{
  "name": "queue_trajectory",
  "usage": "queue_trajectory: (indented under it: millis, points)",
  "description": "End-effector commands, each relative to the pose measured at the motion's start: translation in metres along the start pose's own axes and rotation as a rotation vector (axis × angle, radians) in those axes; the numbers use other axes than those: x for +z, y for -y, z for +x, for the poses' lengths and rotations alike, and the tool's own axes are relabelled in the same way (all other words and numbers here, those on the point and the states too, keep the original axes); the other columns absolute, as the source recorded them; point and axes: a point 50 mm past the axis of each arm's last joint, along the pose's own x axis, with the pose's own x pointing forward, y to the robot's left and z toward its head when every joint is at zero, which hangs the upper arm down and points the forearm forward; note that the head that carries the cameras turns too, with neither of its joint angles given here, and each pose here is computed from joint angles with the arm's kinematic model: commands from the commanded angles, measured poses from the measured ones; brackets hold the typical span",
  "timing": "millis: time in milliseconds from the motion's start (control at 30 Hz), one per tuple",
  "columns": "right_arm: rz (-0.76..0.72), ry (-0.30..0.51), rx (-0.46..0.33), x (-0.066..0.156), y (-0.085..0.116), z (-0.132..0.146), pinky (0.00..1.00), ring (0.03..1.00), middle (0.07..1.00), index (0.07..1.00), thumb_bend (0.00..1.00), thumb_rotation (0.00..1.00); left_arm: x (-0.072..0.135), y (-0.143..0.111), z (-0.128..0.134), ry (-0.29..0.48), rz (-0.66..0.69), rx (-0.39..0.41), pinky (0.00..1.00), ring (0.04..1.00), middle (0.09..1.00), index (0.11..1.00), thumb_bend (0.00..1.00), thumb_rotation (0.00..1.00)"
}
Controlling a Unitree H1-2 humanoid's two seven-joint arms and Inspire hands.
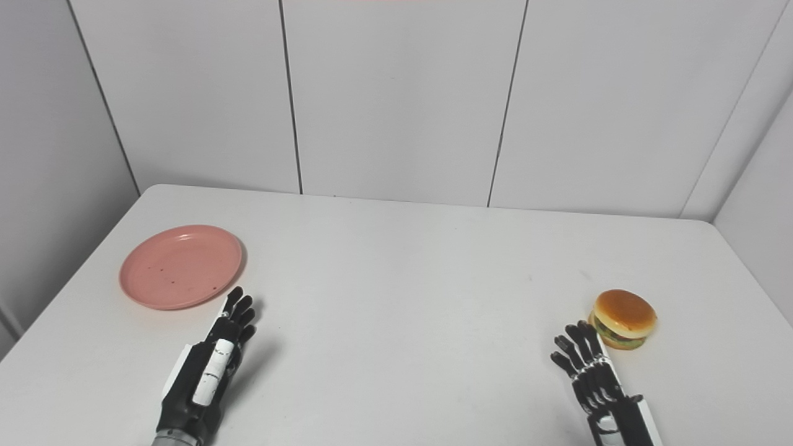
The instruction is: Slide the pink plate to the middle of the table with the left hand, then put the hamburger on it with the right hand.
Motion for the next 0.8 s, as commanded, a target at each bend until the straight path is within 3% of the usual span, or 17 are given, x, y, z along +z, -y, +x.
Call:
queue_trajectory:
  millis: [0, 600, 767]
  points:
    - [0.004, -0.215, -0.107, -0.0410, 0.0365, -0.0161, 0.89, 0.922, 0.950, 0.965, 0.96, 0.91, -0.0172, 0.0138, -0.0273, -0.045, -0.046, 0.020, 1.00, 1.000, 0.999, 1.000, 0.84, 0.86]
    - [0.017, -0.230, -0.096, -0.0476, 0.0399, -0.0203, 0.89, 0.916, 0.944, 0.957, 0.95, 0.90, -0.0226, 0.0159, -0.0283, -0.041, -0.057, 0.013, 1.00, 1.000, 1.000, 1.000, 0.84, 0.85]
    - [0.021, -0.237, -0.089, -0.0485, 0.0399, -0.0208, 0.89, 0.919, 0.948, 0.962, 0.95, 0.90, -0.0190, 0.0173, -0.0298, -0.006, -0.084, 0.035, 1.00, 0.999, 0.994, 1.000, 0.84, 0.85]
